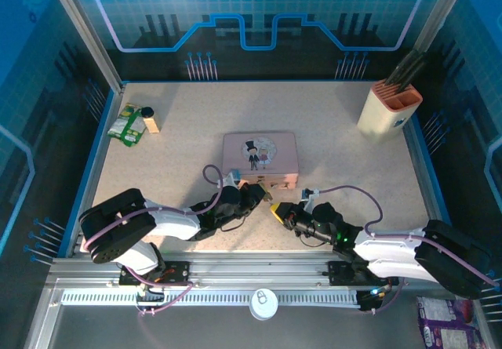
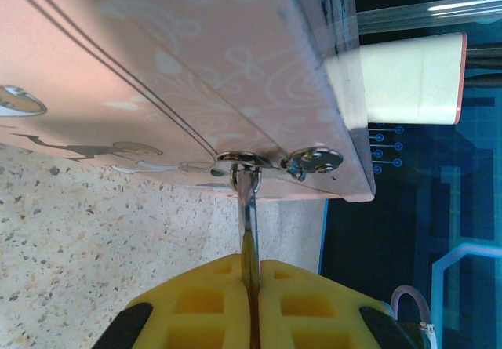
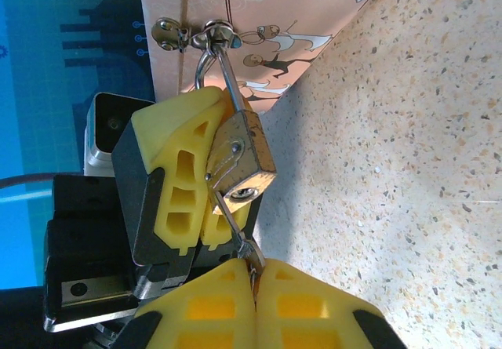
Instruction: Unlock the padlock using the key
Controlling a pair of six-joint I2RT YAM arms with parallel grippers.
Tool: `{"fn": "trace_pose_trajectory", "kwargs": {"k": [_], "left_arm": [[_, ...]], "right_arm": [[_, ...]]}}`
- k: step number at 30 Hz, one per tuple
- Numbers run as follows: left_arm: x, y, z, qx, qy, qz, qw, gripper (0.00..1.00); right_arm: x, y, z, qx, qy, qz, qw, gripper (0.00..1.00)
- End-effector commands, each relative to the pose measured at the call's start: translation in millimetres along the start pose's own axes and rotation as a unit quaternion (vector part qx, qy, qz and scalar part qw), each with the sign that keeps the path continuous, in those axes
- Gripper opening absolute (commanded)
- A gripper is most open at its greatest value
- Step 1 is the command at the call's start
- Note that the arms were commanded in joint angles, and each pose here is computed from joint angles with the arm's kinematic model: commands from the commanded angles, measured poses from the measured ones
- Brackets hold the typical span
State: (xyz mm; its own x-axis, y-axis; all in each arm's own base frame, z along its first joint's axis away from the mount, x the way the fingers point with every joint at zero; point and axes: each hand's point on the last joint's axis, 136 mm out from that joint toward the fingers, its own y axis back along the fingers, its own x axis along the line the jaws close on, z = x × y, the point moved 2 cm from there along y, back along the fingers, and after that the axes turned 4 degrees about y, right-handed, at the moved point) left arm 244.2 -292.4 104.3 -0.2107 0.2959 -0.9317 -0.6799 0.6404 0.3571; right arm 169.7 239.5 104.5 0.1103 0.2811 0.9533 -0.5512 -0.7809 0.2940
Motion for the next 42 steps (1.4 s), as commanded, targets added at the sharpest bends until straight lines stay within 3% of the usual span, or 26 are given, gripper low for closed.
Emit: {"fn": "trace_pose_trajectory", "kwargs": {"k": [1, 42], "left_arm": [[-43, 9, 2, -0.010, 0.003, -0.083, 0.996, 0.00], [-51, 10, -8, 0.005, 0.000, -0.098, 0.995, 0.00]], "right_arm": [[-6, 3, 2, -0.009, -0.007, -0.013, 1.000, 0.00], [-4, 1, 4, -0.019, -0.014, -0.006, 1.000, 0.00]]}}
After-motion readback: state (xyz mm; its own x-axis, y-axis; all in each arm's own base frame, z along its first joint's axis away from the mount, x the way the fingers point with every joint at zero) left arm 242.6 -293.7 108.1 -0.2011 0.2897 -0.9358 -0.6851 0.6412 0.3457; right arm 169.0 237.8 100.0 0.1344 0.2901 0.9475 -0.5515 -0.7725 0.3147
